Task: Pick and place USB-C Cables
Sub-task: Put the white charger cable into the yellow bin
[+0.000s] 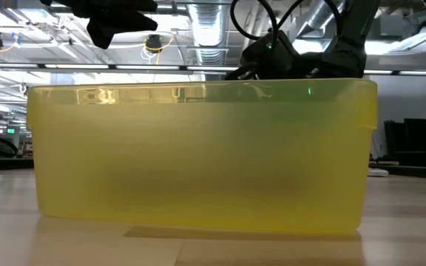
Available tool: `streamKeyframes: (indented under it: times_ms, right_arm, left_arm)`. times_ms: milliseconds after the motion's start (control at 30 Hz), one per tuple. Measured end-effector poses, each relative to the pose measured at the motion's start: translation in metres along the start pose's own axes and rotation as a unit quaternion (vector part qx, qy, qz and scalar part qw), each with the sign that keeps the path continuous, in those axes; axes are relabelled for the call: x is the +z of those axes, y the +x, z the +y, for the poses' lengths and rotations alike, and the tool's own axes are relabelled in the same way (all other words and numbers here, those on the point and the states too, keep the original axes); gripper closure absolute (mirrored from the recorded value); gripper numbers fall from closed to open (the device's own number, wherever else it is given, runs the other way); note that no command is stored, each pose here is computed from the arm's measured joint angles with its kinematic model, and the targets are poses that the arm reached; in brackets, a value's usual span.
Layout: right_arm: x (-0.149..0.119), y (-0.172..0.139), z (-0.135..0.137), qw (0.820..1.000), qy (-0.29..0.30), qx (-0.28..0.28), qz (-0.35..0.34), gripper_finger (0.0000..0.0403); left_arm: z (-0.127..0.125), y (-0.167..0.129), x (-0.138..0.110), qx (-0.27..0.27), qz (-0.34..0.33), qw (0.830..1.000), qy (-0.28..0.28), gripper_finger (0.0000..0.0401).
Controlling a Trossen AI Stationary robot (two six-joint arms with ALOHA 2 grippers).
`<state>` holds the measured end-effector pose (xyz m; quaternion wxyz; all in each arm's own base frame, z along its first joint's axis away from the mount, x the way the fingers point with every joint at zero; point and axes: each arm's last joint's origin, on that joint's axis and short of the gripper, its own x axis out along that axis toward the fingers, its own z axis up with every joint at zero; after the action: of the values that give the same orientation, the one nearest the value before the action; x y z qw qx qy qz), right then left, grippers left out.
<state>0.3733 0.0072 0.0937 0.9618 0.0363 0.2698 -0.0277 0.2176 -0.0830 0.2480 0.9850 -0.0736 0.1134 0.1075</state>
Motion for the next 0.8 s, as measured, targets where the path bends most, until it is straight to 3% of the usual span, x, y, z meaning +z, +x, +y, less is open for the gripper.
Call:
streamKeyframes:
  times_ms: [333, 800]
  right_arm:
    - [0.011, -0.007, 0.000, 1.000, 0.008, -0.010, -0.014, 0.0397]
    - [0.074, -0.063, 0.004, 0.994, 0.016, 0.001, -0.110, 0.0396]
  left_arm:
    - [0.000, 0.000, 0.000, 0.000, 0.000, 1.000, 0.000, 0.0239]
    - [0.001, 0.000, 0.000, 0.013, -0.004, 1.000, 0.000, 0.0239]
